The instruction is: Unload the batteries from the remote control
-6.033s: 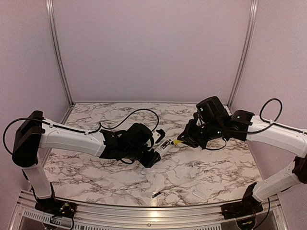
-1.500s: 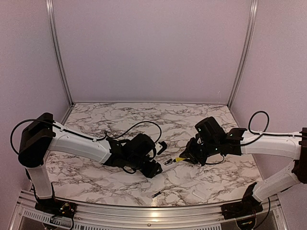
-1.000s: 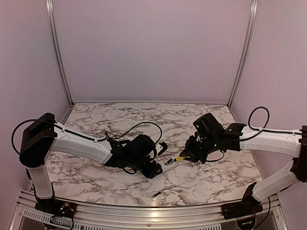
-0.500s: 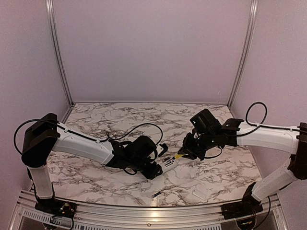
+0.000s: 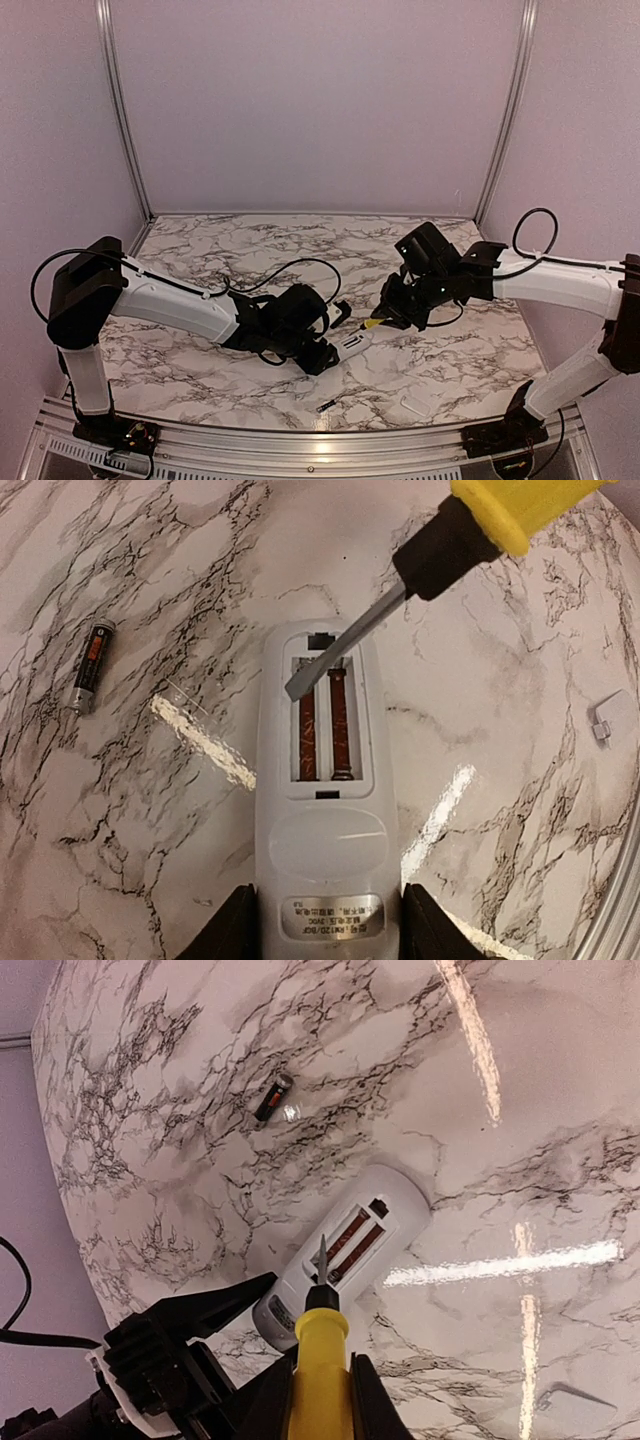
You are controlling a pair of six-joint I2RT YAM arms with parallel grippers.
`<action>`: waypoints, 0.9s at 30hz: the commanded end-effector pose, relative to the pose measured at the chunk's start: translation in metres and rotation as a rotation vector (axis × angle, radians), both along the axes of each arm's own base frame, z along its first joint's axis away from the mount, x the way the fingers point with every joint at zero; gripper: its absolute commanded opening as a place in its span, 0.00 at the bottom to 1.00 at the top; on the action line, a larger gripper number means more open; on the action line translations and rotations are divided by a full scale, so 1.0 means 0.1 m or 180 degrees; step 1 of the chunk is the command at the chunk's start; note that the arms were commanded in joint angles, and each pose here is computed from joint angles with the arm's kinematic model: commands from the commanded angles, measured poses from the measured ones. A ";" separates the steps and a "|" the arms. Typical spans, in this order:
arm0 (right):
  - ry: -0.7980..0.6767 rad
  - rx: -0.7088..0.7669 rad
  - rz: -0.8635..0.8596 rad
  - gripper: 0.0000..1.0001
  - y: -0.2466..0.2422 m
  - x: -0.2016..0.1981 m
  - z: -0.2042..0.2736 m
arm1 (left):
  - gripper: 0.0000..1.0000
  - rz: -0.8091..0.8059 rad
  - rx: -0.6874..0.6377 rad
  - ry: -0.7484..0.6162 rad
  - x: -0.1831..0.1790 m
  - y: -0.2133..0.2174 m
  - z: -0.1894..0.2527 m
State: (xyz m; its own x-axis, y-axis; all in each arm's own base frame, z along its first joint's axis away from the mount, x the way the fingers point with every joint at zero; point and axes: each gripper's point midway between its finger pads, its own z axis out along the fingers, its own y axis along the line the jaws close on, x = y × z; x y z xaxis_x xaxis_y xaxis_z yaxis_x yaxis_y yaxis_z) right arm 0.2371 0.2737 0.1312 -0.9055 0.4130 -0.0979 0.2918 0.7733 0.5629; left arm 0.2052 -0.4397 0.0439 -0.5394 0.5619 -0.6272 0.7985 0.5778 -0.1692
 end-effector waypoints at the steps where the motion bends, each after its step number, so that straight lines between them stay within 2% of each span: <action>1: -0.0179 0.0047 -0.0058 0.00 -0.02 0.10 0.29 | 0.00 -0.0083 -0.0058 -0.0055 -0.01 -0.05 0.13; 5: -0.0326 0.0090 -0.0132 0.00 -0.13 0.12 0.53 | 0.00 -0.0100 -0.0130 -0.0178 0.00 -0.01 0.35; 14: -0.0665 0.0091 -0.0380 0.00 -0.42 0.18 0.97 | 0.00 0.0099 -0.0166 -0.0549 0.28 0.20 0.82; 22: -0.0863 0.0129 -0.0574 0.00 -0.57 0.19 1.15 | 0.00 0.0611 -0.0205 -0.0664 0.82 0.52 1.04; 27: -0.0931 0.0127 -0.0640 0.00 -0.62 0.20 1.19 | 0.00 0.1036 -0.0071 -0.0720 1.18 0.86 1.00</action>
